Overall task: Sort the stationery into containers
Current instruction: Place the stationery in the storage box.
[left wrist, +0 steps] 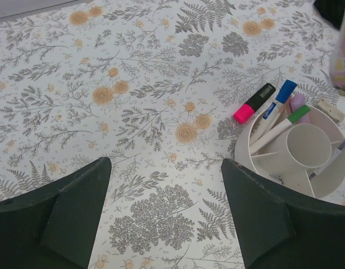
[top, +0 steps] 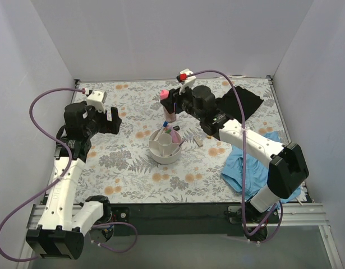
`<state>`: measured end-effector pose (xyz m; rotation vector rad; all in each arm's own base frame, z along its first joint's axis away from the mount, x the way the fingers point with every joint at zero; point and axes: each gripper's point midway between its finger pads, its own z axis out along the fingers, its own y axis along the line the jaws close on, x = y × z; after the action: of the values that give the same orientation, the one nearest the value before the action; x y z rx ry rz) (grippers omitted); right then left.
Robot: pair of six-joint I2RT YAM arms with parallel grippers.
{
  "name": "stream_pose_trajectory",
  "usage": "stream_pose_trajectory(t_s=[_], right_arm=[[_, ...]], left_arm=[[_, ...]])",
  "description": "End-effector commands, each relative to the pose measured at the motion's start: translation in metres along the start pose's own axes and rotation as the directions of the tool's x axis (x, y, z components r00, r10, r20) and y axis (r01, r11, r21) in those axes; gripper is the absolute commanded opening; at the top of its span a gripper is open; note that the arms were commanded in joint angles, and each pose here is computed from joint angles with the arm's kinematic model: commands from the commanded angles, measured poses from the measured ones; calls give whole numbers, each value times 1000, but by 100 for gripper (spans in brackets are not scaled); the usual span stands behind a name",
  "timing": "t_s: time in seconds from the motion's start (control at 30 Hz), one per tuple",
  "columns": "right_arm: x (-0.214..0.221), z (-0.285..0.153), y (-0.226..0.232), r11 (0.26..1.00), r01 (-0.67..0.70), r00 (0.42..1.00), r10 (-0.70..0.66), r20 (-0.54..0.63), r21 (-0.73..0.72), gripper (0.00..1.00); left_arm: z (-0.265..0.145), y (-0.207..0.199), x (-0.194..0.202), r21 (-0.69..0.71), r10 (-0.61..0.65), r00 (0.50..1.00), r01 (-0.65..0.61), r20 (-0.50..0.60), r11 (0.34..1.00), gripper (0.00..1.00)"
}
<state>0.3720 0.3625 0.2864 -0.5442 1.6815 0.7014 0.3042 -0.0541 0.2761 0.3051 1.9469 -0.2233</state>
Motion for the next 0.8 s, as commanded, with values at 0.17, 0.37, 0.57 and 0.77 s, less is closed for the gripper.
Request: stream_pose_trajectory(t_s=[0.17,0.37,0.57,0.77], right_arm=[[-80,-64,60,984,79,904,-2,429,-162,1],[-40,-90,67,947,303,803,-196,563,-103,1],[-38,-90,68,939,329,770,-208,603,-96,1],[-28,-81,69,951,282,789,-156,595,-124,1]], left_arm=[[29,24,16,-130,-140,990,138,-3,982,79],[51,13,53,-65,-170,981,165,-91,984,79],[54,19,52,-80,-134,986,127,-95,989,78],[48,20,59,-87,-112,988,102,-110,991,78]])
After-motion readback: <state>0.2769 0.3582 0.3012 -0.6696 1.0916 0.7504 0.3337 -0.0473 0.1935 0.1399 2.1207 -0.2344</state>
